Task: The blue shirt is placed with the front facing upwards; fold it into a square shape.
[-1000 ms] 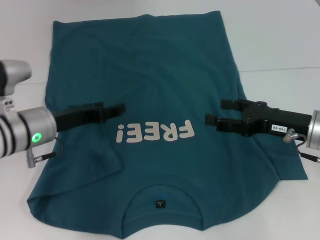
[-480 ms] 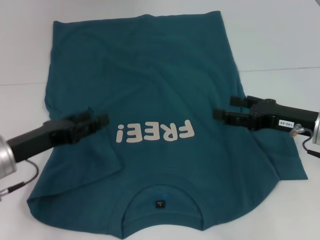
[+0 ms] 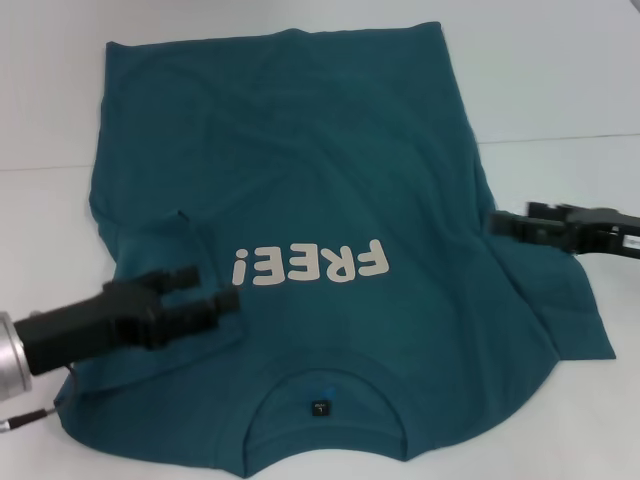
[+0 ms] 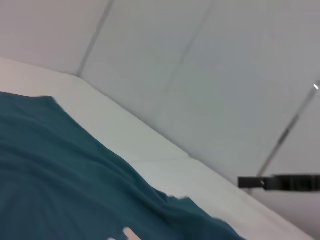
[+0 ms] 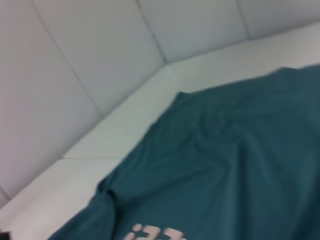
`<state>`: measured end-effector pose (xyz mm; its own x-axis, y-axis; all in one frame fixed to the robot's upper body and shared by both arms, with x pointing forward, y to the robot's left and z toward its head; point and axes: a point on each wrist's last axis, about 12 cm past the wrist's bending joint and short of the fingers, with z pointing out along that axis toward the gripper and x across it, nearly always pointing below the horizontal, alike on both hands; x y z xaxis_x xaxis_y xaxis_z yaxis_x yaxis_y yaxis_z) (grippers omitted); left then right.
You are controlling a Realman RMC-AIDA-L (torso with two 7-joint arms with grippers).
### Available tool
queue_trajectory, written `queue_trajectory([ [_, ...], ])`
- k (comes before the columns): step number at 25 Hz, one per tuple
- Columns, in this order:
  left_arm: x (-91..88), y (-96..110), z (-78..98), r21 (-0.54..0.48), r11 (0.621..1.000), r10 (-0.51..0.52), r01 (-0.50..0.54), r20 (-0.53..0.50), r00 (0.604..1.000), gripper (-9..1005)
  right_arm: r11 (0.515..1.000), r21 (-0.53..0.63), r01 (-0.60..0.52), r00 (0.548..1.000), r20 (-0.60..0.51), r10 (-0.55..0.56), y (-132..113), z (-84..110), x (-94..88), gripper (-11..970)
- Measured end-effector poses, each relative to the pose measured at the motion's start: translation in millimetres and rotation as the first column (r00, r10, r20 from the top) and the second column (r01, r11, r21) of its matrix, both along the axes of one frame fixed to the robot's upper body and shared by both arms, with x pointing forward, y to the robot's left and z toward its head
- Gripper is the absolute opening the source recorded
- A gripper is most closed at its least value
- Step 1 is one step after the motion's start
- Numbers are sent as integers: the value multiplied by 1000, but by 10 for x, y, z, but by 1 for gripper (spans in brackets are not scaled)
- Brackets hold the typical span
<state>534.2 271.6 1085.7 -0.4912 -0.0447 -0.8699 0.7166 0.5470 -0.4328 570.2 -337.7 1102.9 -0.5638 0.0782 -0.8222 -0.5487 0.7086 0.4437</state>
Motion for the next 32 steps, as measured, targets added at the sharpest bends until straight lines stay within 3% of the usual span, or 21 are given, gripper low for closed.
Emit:
queue_trajectory([
  [5, -31, -56, -37, 23, 998, -53, 53, 7, 999, 886, 996, 6, 94, 990, -108, -93, -258, 14, -60, 941],
  [13, -23, -104, -74, 31, 997, -72, 72, -8, 997, 887, 967, -19, 253, 936, -250, -249, -632, 47, -90, 941],
  [22, -32, -177, -104, 108, 981, -161, 158, 15, 987, 885, 943, -73, 325, 889, -316, -331, -788, 12, -106, 941],
  [32, 10, -244, -75, 152, 968, -212, 198, 77, 974, 883, 932, -79, 353, 859, -368, -356, -767, -39, -98, 941],
])
